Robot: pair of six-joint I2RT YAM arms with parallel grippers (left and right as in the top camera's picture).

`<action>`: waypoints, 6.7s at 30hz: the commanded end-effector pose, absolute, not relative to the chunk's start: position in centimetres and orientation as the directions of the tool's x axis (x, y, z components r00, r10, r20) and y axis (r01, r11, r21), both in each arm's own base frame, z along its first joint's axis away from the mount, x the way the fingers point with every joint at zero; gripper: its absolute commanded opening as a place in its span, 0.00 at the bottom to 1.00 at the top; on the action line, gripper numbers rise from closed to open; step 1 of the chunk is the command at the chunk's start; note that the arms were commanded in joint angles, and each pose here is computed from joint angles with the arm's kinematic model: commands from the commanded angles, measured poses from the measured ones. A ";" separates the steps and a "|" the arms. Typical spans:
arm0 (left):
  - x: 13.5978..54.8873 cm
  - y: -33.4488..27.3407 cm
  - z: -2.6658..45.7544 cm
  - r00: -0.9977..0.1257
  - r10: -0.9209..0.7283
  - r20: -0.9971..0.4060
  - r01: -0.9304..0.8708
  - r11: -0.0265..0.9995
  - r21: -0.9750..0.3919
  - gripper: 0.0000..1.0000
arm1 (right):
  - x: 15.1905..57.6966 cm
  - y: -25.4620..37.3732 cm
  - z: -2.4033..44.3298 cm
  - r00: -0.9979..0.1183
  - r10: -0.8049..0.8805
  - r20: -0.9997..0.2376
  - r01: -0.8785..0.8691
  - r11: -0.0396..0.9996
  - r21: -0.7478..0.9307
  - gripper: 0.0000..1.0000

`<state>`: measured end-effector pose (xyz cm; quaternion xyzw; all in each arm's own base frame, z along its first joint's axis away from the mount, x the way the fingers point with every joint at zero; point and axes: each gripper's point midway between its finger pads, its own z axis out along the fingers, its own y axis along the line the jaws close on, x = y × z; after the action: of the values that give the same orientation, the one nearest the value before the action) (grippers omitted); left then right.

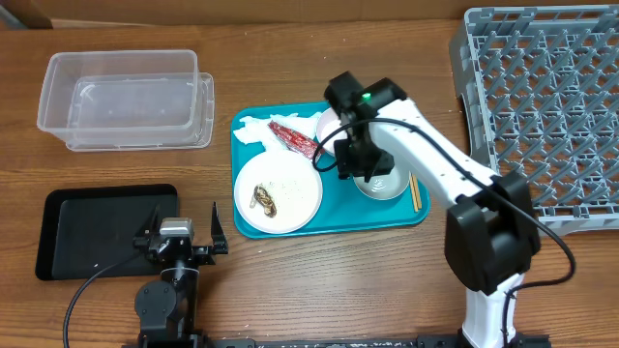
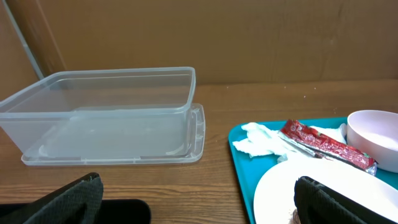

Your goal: Sort waste into correct bins and load items into the dishwasher

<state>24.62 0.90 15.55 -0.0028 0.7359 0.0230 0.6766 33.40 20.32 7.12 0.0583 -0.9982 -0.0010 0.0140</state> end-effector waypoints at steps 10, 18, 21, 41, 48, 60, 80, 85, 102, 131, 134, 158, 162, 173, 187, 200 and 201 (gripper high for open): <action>24.6 0.9 15.6 -0.078 0.042 -0.996 -0.035 0.998 0.045 1.00 | 33.2 20.6 3.8 -0.995 -0.100 0.007 -0.100 0.994 -0.039 0.48; 24.6 0.9 15.6 -0.078 0.043 -0.996 -0.035 0.998 0.046 1.00 | 32.7 20.4 3.5 -0.994 -0.104 0.022 -0.105 0.993 -0.046 0.31; 24.6 0.9 15.6 -0.078 0.043 -0.996 -0.035 0.998 0.046 1.00 | 32.3 20.2 3.1 -0.994 -0.100 0.037 -0.102 0.993 -0.054 0.29; 24.6 0.9 15.6 -0.078 0.043 -0.996 -0.035 0.998 0.046 1.00 | 33.1 18.9 12.4 -0.997 -0.079 0.004 -0.079 0.996 -0.040 0.04; 24.6 0.9 15.6 -0.078 0.043 -0.996 -0.035 0.998 0.046 1.00 | 40.1 9.4 25.3 -0.933 0.136 -0.334 0.139 0.990 0.016 0.04; 24.6 0.9 15.6 -0.078 0.043 -0.996 -0.035 0.998 0.046 1.00 | 45.5 -15.7 33.0 -0.602 0.610 -0.515 0.312 0.774 0.552 0.04; 24.6 0.9 15.6 -0.078 0.043 -0.996 -0.035 0.998 0.046 1.00 | 43.3 -36.6 26.7 -0.370 0.757 -0.538 0.227 0.636 0.738 0.04; 24.6 0.9 15.6 -0.078 0.043 -0.996 -0.035 0.998 0.046 1.00 | 43.6 -37.6 23.2 -0.387 0.785 -0.484 0.244 0.594 0.767 0.04; 24.6 0.9 15.6 -0.078 0.043 -0.996 -0.035 0.998 0.046 1.00 | 44.2 -37.4 18.7 -0.423 0.753 -0.504 0.098 0.590 0.801 0.04; 24.6 0.9 15.6 -0.078 0.043 -0.996 -0.035 0.998 0.046 1.00 | 32.9 -42.6 29.3 -0.129 0.882 -0.454 0.388 0.466 0.795 0.30; 24.6 0.9 15.6 -0.078 0.043 -0.996 -0.035 0.998 0.046 1.00 | 34.1 -41.9 29.8 -0.134 0.862 -0.489 0.420 0.496 0.760 0.29; 24.6 0.9 15.6 -0.078 0.043 -0.996 -0.035 0.998 0.046 1.00 | 37.3 -41.3 12.8 -0.291 0.798 -0.528 0.932 0.360 0.030 0.06; 24.6 0.9 15.6 -0.078 0.043 -0.996 -0.035 0.998 0.046 1.00 | 35.4 -41.7 12.3 -0.278 0.824 -0.494 0.945 0.327 0.014 0.05; 24.6 0.9 15.6 -0.078 0.043 -0.996 -0.035 0.998 0.046 1.00 | 32.2 -41.8 17.2 -0.003 0.884 -0.467 0.974 0.108 0.198 0.04; 24.6 0.9 15.6 -0.078 0.043 -0.996 -0.035 0.998 0.046 1.00 | 44.0 -11.3 34.5 -0.656 0.638 -0.404 0.094 0.600 0.795 0.71; 24.6 0.9 15.6 -0.078 0.043 -0.996 -0.035 0.998 0.046 1.00 | 47.2 9.4 20.3 -0.875 0.220 -0.431 0.203 0.976 0.085 0.72; 24.6 0.9 15.6 -0.078 0.043 -0.996 -0.035 0.998 0.046 1.00 | 47.6 11.0 19.3 -0.882 0.189 -0.432 0.176 0.982 0.070 0.72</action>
<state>24.63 0.90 15.54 -0.0028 0.7361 0.0230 0.6765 46.35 11.50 21.42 -0.0810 -0.9694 -0.1089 -0.2048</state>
